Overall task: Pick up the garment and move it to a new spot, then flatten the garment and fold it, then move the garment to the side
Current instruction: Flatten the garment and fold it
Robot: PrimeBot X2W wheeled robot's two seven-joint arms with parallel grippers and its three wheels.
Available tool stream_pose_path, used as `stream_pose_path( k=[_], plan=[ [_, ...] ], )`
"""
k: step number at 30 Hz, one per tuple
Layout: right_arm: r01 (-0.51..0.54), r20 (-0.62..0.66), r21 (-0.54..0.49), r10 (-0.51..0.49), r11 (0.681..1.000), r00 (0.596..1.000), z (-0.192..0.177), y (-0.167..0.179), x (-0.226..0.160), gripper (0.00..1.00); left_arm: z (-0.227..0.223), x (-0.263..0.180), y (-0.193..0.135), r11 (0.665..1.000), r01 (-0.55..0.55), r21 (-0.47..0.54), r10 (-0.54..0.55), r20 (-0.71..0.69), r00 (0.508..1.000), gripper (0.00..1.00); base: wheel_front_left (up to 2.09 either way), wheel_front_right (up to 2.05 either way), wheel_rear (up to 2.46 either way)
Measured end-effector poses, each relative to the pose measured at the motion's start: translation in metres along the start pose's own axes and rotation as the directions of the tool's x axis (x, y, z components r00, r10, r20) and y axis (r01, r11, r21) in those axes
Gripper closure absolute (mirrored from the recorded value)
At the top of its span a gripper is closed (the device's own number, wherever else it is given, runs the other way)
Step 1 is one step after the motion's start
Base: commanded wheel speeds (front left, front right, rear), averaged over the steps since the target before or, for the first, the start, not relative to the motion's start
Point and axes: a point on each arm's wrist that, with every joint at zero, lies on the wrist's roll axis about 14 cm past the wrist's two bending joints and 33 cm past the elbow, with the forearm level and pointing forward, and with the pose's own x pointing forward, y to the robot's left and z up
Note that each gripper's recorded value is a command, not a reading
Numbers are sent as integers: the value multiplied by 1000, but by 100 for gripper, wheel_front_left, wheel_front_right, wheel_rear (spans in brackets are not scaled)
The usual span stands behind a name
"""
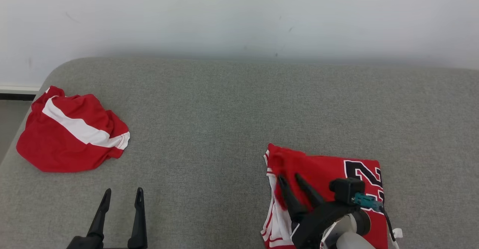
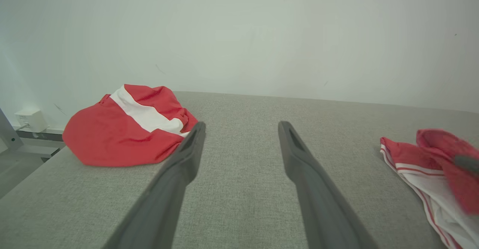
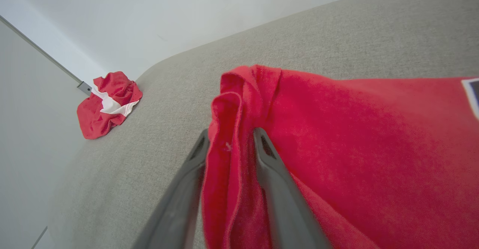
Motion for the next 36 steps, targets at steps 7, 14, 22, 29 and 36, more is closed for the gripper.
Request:
stream_pose_path(
  k=[7, 14, 22, 29, 36],
  plan=[
    [58, 152, -43, -51, 997, 987, 39, -21, -3, 0, 1, 4, -5, 1000, 15, -2, -15, 4, 1000, 0, 0, 0, 0],
    [182, 315, -96, -143, 979, 938, 92, -68, -38, 0, 4, 9, -12, 999, 40, -2, -40, 15, 999, 0, 0, 0, 0],
    [279, 422, -158, -191, 947, 886, 113, -88, -90, 0, 8, 15, -24, 997, 77, 0, -77, 29, 997, 0, 0, 0, 0],
    [319, 463, -165, -213, 933, 861, 113, -88, -119, 0, 11, 14, -23, 997, 76, 4, -76, 37, 996, 0, 0, 0, 0],
    [348, 480, -149, -240, 926, 844, 106, -87, -138, 0, 9, 3, -11, 999, 44, 18, -44, 28, 999, 0, 0, 0, 0]
  ],
)
